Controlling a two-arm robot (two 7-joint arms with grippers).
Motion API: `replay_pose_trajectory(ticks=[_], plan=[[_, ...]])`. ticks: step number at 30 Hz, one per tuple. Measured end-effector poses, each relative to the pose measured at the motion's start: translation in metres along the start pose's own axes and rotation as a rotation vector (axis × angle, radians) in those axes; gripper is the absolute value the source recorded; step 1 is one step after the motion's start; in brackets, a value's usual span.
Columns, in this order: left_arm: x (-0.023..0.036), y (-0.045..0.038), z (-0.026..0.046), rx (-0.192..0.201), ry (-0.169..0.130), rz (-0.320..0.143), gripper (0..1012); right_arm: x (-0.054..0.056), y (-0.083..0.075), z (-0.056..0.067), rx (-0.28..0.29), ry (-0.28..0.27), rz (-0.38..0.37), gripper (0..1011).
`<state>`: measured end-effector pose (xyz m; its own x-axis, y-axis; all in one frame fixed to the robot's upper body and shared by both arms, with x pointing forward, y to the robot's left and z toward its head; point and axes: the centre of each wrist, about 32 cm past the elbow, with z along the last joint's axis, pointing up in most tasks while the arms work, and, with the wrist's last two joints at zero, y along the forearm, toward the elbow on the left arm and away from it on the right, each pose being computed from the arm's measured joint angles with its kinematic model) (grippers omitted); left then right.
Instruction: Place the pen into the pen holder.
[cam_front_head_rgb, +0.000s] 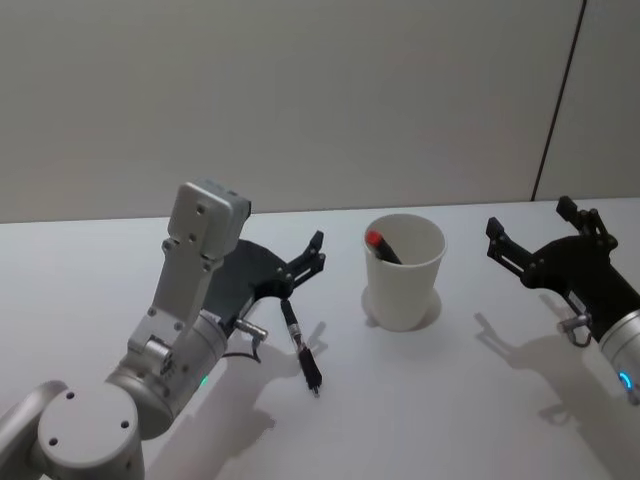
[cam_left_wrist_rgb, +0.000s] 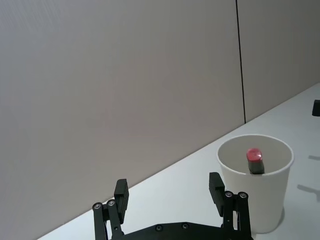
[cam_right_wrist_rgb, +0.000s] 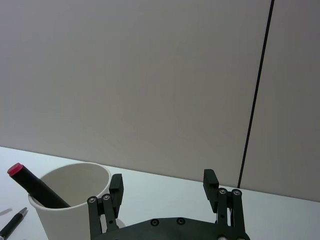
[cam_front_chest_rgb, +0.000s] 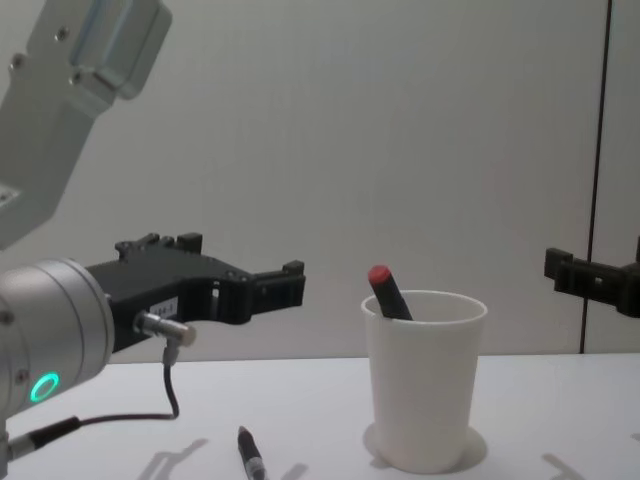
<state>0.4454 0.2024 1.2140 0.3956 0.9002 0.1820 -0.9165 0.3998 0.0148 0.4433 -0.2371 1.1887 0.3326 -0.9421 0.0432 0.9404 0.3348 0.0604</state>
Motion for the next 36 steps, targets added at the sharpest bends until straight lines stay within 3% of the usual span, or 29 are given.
replay_pose_trajectory(ticks=[13, 36], plan=[[-0.0097, 0.0092, -0.0010, 0.082, 0.055, -0.039, 1001, 0.000, 0.000, 0.000, 0.000, 0.000, 0.000, 1001], [-0.0219, 0.0064, -0.0129, 0.216, 0.143, -0.096, 1001, 0.000, 0.000, 0.000, 0.000, 0.000, 0.000, 1002]])
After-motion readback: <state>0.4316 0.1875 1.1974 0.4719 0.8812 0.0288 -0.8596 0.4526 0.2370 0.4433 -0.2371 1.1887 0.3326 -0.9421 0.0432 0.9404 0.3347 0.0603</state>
